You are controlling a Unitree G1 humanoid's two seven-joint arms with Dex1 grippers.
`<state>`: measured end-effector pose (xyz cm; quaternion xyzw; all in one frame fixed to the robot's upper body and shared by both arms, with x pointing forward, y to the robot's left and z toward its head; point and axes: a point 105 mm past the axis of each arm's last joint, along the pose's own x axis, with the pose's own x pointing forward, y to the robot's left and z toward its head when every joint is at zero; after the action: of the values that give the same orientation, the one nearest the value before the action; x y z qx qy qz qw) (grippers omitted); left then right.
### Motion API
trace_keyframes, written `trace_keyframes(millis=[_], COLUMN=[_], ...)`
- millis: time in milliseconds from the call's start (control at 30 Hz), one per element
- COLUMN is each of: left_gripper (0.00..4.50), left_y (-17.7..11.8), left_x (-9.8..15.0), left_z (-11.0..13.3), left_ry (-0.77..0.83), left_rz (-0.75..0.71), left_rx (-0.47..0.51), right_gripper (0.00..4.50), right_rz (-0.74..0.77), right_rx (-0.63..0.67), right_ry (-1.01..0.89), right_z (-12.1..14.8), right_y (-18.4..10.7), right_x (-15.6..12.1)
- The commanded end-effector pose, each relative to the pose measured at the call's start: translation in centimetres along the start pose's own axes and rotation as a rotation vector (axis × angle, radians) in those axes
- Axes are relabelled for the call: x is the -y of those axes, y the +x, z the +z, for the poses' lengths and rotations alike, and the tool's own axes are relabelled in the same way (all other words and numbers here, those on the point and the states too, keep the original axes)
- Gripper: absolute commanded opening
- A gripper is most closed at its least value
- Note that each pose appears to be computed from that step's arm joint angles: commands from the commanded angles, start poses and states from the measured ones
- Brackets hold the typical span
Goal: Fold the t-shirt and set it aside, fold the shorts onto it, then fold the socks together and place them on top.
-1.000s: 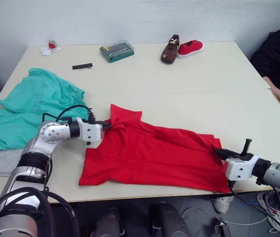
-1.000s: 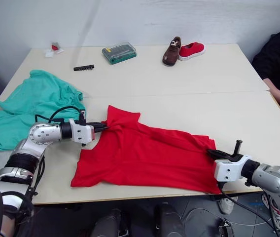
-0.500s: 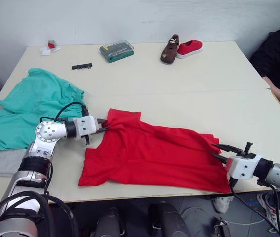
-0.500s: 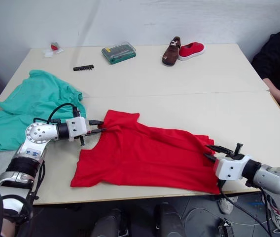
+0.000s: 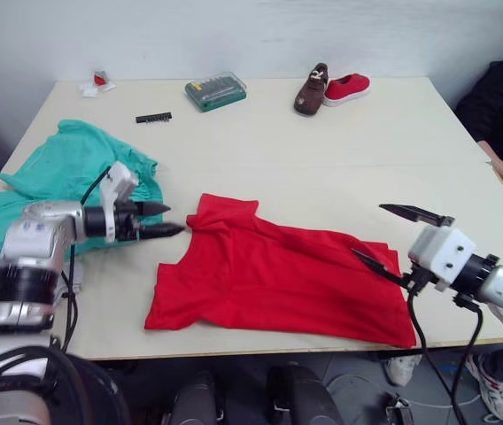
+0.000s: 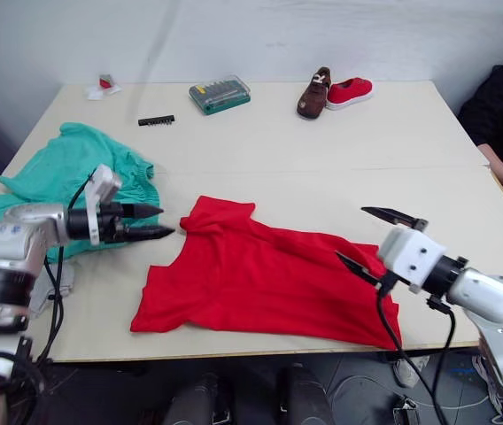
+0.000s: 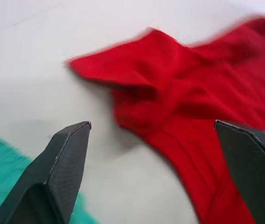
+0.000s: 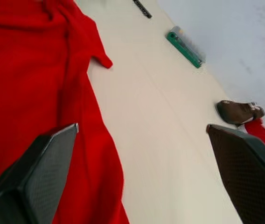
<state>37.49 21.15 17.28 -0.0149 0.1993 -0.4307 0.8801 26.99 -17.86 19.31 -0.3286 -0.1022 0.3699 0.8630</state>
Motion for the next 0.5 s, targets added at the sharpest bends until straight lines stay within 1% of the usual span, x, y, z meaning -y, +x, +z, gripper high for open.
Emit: trace_keyframes(millis=[33,133,233,300,367,400,500], left_gripper=[4.43,4.43,4.43,4.43,4.43,4.43,4.43], left_y=[1.3,3.2,5.3,6.2,6.8,7.3,8.0], left_x=[-0.7,0.1,0.3,0.3,-0.1,0.1,0.6], left_z=[0.9,1.0,1.2,1.2,0.8,1.2,1.5], left_ry=[-0.181,-0.301,-0.368,-0.390,-0.380,-0.372,-0.422], left_rz=[0.047,0.003,0.031,0.051,0.104,0.090,0.074], left_rx=[-0.029,-0.084,-0.121,-0.139,-0.157,-0.136,-0.130], right_gripper=[4.50,4.50,4.50,4.50,4.50,4.50,4.50], right_rz=[0.022,0.049,0.066,0.066,0.066,0.067,0.073], right_rx=[0.058,0.080,0.098,0.102,0.107,0.110,0.122], right_ry=[0.065,0.083,0.082,0.080,0.079,0.079,0.086], right_z=[2.0,3.0,3.6,3.8,3.9,4.0,4.3], right_y=[1.0,1.9,2.7,3.0,3.2,3.3,3.6], right_x=[-0.3,-0.6,-0.8,-0.8,-0.9,-0.9,-1.1])
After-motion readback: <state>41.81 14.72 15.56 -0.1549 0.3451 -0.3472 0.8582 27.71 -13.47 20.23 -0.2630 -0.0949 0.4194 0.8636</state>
